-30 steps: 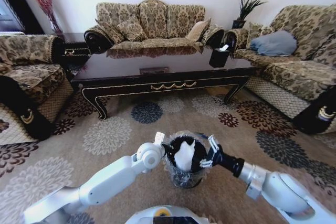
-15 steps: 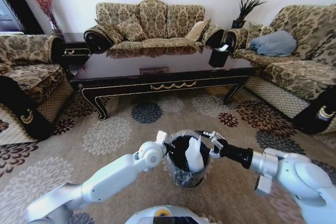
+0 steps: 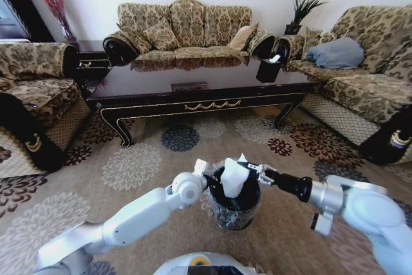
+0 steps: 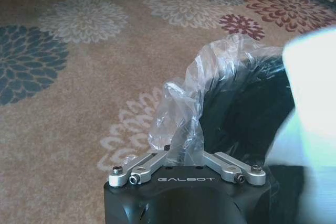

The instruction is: Move to the front of the table and pick up the trash from the floor, then place it into the trash bin.

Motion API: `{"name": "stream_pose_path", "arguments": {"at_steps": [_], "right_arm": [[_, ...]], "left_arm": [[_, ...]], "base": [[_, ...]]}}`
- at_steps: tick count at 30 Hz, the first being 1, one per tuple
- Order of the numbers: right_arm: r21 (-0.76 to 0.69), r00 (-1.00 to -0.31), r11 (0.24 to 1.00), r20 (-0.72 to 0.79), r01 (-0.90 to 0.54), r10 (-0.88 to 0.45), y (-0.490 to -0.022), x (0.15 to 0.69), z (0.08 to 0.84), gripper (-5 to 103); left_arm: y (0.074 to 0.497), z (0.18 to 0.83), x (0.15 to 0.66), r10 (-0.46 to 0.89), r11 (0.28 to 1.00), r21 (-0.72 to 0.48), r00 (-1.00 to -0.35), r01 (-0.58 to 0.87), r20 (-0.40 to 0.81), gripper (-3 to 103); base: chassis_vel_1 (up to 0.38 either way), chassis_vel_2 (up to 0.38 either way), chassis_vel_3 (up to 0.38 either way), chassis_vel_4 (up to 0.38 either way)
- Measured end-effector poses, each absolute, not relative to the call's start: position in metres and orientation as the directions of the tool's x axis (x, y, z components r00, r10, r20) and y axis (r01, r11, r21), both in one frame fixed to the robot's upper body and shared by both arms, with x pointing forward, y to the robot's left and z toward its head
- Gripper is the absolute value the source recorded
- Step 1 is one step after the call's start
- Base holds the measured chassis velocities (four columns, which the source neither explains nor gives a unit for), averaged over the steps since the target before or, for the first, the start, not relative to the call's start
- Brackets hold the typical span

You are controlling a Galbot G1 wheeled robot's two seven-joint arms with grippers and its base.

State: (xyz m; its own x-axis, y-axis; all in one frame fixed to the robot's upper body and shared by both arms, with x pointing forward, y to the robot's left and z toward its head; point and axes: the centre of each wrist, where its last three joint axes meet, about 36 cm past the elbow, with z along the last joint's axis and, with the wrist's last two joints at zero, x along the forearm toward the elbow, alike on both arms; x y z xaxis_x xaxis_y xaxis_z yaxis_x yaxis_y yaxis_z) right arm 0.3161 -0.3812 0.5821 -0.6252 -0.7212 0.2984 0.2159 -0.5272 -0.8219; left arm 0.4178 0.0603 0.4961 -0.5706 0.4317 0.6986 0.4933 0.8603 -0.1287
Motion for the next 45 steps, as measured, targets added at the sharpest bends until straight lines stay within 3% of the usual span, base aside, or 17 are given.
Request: {"name": "stream_pose_path", "arguments": {"at_steps": [2, 5, 12, 17, 21, 25, 26, 27, 30, 32, 34, 36, 38, 40, 41, 43, 45], "right_arm": [[-0.802, -0.626, -0.567, 0.348, 0.187, -0.698, -0.378, 0.312, 0.584, 100], [-0.861, -0.585, -0.493, 0.338, 0.124, -0.737, -0.377, 0.315, 0.580, 100], [-0.892, -0.537, -0.430, 0.297, 0.139, -0.790, -0.363, 0.307, 0.595, 100], [-0.884, -0.588, -0.452, 0.304, 0.119, -0.749, -0.384, 0.311, 0.606, 100], [-0.903, -0.570, -0.429, 0.333, 0.037, -0.751, -0.387, 0.308, 0.594, 100], [-0.979, -0.610, -0.183, 0.198, -0.087, -0.767, -0.401, 0.313, 0.562, 100], [-0.979, -0.610, -0.183, 0.198, -0.087, -0.767, -0.401, 0.313, 0.562, 100], [-0.989, -0.623, -0.101, 0.144, -0.104, -0.769, -0.401, 0.314, 0.551, 100], [-0.995, -0.640, 0.050, 0.017, -0.086, -0.768, -0.401, 0.321, 0.530, 100], [-0.993, -0.650, 0.075, 0.002, -0.091, -0.760, -0.401, 0.321, 0.528, 100], [-0.974, -0.695, 0.191, -0.052, -0.124, -0.717, -0.403, 0.324, 0.517, 100], [-0.966, -0.706, 0.223, -0.064, -0.135, -0.705, -0.404, 0.324, 0.514, 100], [-0.927, -0.749, 0.333, -0.096, -0.173, -0.655, -0.406, 0.326, 0.504, 100], [-0.917, -0.758, 0.356, -0.100, -0.183, -0.645, -0.406, 0.327, 0.502, 100], [-0.876, -0.783, 0.431, -0.108, -0.217, -0.613, -0.406, 0.328, 0.495, 100], [-0.823, -0.812, 0.510, -0.107, -0.251, -0.574, -0.404, 0.329, 0.487, 100], [-0.804, -0.821, 0.534, -0.105, -0.262, -0.561, -0.405, 0.330, 0.482, 100]], "left_arm": [[0.062, 0.496, 0.417, 0.432, 0.861, -0.132, -0.569, 0.491, 0.700, 3], [0.064, 0.497, 0.418, 0.428, 0.864, -0.132, -0.573, 0.485, 0.699, 3], [0.067, 0.494, 0.417, 0.426, 0.868, -0.140, -0.568, 0.477, 0.704, 3], [0.067, 0.494, 0.416, 0.426, 0.868, -0.143, -0.567, 0.475, 0.705, 3], [0.070, 0.495, 0.417, 0.422, 0.871, -0.139, -0.573, 0.472, 0.703, 3], [0.084, 0.498, 0.420, 0.414, 0.884, -0.151, -0.589, 0.443, 0.694, 3], [0.084, 0.498, 0.420, 0.414, 0.884, -0.151, -0.589, 0.443, 0.694, 3], [0.093, 0.498, 0.421, 0.400, 0.892, -0.143, -0.600, 0.429, 0.693, 3], [0.118, 0.498, 0.424, 0.369, 0.908, -0.126, -0.621, 0.399, 0.691, 3], [0.124, 0.498, 0.424, 0.362, 0.912, -0.122, -0.626, 0.392, 0.691, 3], [0.149, 0.502, 0.427, 0.326, 0.931, -0.112, -0.656, 0.347, 0.681, 3], [0.156, 0.503, 0.427, 0.316, 0.936, -0.111, -0.664, 0.333, 0.677, 3], [0.181, 0.499, 0.427, 0.261, 0.958, -0.087, -0.701, 0.275, 0.664, 3], [0.187, 0.498, 0.427, 0.249, 0.962, -0.083, -0.706, 0.261, 0.663, 3], [0.200, 0.495, 0.425, 0.225, 0.969, -0.079, -0.711, 0.233, 0.667, 3], [0.212, 0.496, 0.421, 0.208, 0.974, -0.071, -0.716, 0.217, 0.667, 3], [0.216, 0.498, 0.419, 0.199, 0.975, -0.063, -0.721, 0.211, 0.664, 3]], "base": [[0.000, 0.000, 0.000, 0.000], [0.000, 0.000, 0.000, 0.000], [0.000, 0.000, 0.000, 0.000], [0.000, 0.000, 0.000, 0.000], [0.000, 0.000, 0.000, 0.000], [0.000, 0.000, 0.000, 0.000], [0.000, 0.000, 0.000, 0.000], [0.000, 0.000, 0.000, 0.000], [0.000, 0.000, 0.000, 0.000], [0.000, 0.000, 0.000, 0.000], [0.000, 0.000, 0.000, 0.000], [0.000, 0.000, 0.000, 0.000], [0.000, 0.000, 0.000, 0.000], [0.000, 0.000, 0.000, 0.000], [0.000, 0.000, 0.000, 0.000], [0.000, 0.000, 0.000, 0.000], [0.000, 0.000, 0.000, 0.000]]}}
